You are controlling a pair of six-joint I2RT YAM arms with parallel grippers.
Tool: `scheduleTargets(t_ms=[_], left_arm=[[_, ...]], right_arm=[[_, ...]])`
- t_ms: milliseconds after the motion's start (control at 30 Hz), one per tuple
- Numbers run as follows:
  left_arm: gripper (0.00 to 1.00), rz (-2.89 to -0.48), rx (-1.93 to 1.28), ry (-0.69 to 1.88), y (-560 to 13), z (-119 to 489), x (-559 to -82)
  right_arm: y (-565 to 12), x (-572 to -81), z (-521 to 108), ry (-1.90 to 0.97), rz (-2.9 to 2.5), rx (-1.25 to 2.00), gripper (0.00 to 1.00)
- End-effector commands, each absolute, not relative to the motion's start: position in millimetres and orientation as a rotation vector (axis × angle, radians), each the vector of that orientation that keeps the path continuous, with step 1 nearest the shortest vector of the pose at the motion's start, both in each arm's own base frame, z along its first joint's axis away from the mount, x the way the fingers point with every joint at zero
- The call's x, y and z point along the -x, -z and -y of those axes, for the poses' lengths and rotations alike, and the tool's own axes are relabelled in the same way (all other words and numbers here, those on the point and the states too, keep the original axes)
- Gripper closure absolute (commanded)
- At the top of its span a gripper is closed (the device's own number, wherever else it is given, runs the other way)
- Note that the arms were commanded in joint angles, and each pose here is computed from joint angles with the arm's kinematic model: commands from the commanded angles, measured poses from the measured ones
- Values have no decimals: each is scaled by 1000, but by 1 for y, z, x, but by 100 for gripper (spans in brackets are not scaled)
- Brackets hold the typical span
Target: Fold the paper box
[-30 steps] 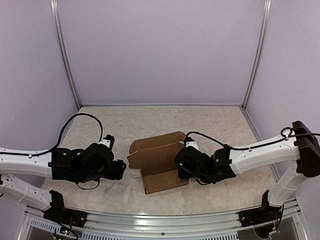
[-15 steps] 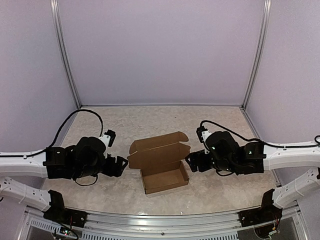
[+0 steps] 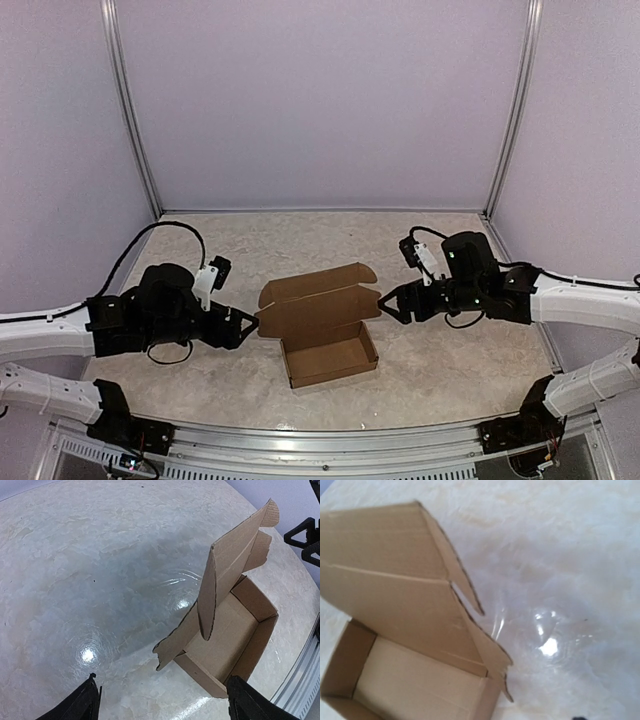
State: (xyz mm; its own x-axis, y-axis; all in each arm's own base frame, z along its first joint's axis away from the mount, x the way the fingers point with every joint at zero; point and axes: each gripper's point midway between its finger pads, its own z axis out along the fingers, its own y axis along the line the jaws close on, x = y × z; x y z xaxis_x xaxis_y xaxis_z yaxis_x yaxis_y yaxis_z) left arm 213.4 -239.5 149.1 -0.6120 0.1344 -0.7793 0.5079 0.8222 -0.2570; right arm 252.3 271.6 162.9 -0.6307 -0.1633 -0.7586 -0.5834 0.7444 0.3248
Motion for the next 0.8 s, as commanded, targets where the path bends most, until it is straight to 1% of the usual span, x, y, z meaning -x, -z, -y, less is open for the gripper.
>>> scheduleTargets(t_ms=[0,167,433,700,767], left_arm=[[15,-2198,-510,659,-141,248,-214],[16,-2230,-484,639,-132,246,-221],[16,-2260,-457,609,-127,244,-225],[16,-2263,-419,582,-129,237,-229],[16,-2262,-417,577,-129,236,-229]], right_arm=[[-163,-252,-288,-874,-2174,682,27],[-152,-267,-291,-895,-2181,710,35],[-151,-283,-297,-930,-2140,775,41],[-152,-285,-312,-1002,-2111,862,55],[-149,-284,-314,-1017,-2113,875,61]])
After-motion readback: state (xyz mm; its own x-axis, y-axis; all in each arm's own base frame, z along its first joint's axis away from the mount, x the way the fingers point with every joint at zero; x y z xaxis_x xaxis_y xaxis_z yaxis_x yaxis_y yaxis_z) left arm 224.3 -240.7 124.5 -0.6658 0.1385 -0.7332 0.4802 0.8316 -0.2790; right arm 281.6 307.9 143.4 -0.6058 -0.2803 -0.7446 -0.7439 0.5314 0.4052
